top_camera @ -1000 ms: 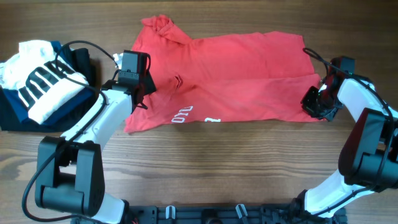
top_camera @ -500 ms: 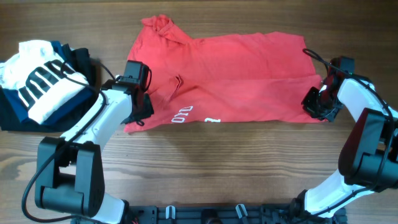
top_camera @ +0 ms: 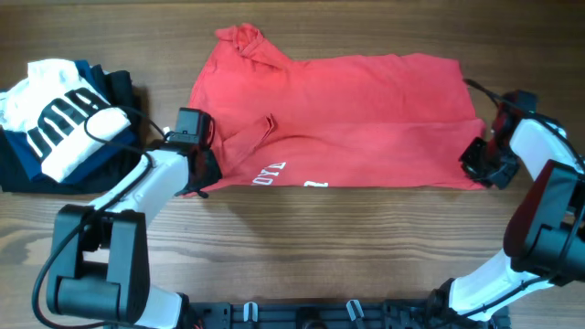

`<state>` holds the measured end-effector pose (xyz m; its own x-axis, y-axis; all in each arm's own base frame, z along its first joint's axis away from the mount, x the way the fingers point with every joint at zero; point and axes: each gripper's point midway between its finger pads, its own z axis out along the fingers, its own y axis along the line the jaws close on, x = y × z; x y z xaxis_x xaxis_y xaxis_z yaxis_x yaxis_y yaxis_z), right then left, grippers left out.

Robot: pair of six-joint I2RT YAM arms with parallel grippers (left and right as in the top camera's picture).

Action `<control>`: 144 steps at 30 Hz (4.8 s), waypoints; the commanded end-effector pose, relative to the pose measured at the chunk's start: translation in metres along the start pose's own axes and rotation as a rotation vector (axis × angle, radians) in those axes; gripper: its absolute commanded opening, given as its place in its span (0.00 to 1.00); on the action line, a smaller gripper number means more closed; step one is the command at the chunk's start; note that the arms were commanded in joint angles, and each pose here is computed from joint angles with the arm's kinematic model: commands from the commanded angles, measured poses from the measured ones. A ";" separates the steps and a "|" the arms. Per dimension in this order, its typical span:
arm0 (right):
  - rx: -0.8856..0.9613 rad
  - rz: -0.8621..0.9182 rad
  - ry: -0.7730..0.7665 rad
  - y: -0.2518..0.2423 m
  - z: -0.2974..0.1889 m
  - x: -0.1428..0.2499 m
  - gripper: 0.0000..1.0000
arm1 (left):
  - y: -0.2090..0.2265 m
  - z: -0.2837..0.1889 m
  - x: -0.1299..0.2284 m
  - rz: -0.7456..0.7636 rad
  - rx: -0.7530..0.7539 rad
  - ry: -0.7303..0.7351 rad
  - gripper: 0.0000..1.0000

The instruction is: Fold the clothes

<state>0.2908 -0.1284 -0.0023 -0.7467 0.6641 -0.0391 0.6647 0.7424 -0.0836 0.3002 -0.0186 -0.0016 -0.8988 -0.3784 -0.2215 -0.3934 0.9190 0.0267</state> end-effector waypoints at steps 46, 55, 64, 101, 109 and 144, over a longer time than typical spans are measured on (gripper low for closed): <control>-0.157 -0.036 -0.204 0.003 -0.095 -0.014 0.29 | 0.008 -0.099 0.004 -0.138 0.173 -0.007 0.75; 0.016 0.087 -0.015 -0.022 -0.027 0.020 0.31 | 0.009 -0.101 0.012 -0.135 0.175 0.022 0.75; 0.095 0.108 -0.001 -0.036 -0.009 0.031 0.32 | 0.009 -0.101 0.012 -0.135 0.175 0.022 0.75; 0.276 0.361 0.032 -0.090 0.007 0.061 0.08 | 0.009 -0.101 0.011 -0.135 0.173 0.018 0.75; 0.200 0.382 -0.026 -0.081 -0.025 0.044 0.68 | 0.009 -0.101 0.010 -0.136 0.177 0.012 0.75; -0.389 -0.118 -0.105 0.020 -0.099 0.030 0.70 | -0.115 -0.023 -0.193 0.161 0.416 -0.351 0.75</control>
<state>0.2765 -0.0867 0.0824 -0.7933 0.5977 -0.1158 0.5548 0.7880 0.2669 0.4935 -0.0585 0.0780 -0.7954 -0.2499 -0.5522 -0.1000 0.9527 -0.2871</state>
